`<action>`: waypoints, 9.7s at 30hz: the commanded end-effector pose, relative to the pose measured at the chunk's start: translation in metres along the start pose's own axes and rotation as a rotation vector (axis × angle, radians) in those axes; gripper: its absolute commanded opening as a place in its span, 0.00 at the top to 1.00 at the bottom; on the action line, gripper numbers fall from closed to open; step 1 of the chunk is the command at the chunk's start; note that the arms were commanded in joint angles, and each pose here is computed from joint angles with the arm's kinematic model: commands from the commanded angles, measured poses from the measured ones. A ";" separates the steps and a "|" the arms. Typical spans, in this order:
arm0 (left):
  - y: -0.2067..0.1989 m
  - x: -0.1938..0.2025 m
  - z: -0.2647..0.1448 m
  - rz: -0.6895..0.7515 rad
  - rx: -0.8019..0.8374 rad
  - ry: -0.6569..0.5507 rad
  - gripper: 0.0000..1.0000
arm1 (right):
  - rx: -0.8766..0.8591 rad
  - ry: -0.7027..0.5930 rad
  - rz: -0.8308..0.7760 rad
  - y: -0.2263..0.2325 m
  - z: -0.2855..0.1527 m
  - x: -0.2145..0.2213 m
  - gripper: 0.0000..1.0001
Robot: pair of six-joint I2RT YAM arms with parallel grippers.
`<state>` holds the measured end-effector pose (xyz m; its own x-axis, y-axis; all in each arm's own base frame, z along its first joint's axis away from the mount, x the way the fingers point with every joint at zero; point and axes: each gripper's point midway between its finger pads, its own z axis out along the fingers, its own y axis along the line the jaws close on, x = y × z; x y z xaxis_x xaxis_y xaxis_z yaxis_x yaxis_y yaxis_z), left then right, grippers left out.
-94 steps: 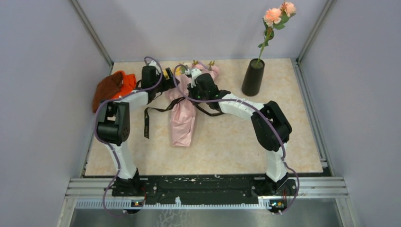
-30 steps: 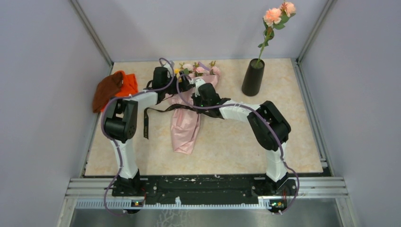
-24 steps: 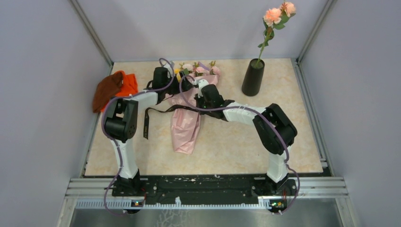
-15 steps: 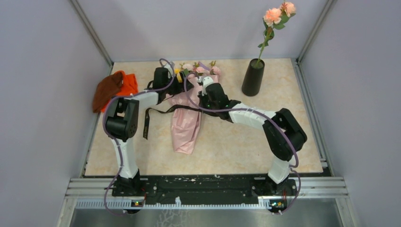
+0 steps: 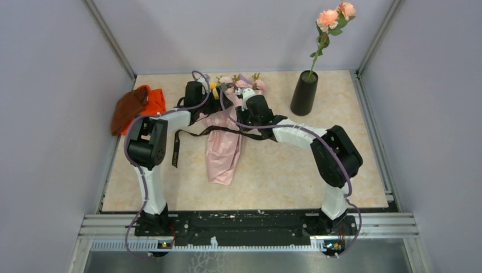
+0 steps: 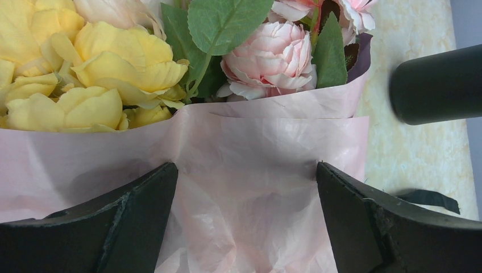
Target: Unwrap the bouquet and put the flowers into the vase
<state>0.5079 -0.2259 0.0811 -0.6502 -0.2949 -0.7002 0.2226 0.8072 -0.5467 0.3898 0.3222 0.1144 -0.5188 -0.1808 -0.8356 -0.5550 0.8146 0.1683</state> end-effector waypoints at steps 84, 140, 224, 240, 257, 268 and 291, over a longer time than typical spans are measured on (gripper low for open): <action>0.028 0.025 0.005 -0.073 -0.026 0.068 0.01 | -0.129 0.113 -0.014 0.025 -0.015 0.060 0.76; 0.032 0.016 0.001 -0.082 -0.029 0.052 0.01 | 0.425 -0.521 0.216 -0.142 -0.272 -0.137 1.00; 0.037 0.034 0.000 -0.087 -0.012 0.056 0.01 | -0.041 0.213 -0.575 -0.069 -0.016 0.024 0.46; 0.039 0.035 0.000 -0.090 -0.018 0.055 0.01 | 0.158 0.115 -0.869 -0.072 0.001 0.028 0.46; 0.041 0.039 -0.003 -0.088 -0.013 0.057 0.01 | 0.055 0.198 -0.874 -0.061 0.023 0.055 0.47; 0.043 0.039 -0.004 -0.094 -0.016 0.057 0.01 | 0.058 0.229 -0.823 -0.066 0.021 0.060 1.00; 0.040 0.038 -0.009 -0.097 -0.010 0.052 0.01 | 0.077 0.122 -0.668 -0.082 -0.026 0.011 1.00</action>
<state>0.5038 -0.2117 0.0668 -0.6377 -0.3592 -0.6814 0.2293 0.7560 -0.6131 0.4127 0.2348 0.0756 -0.1783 -0.7629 -0.6214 -0.7339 0.5238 -0.4324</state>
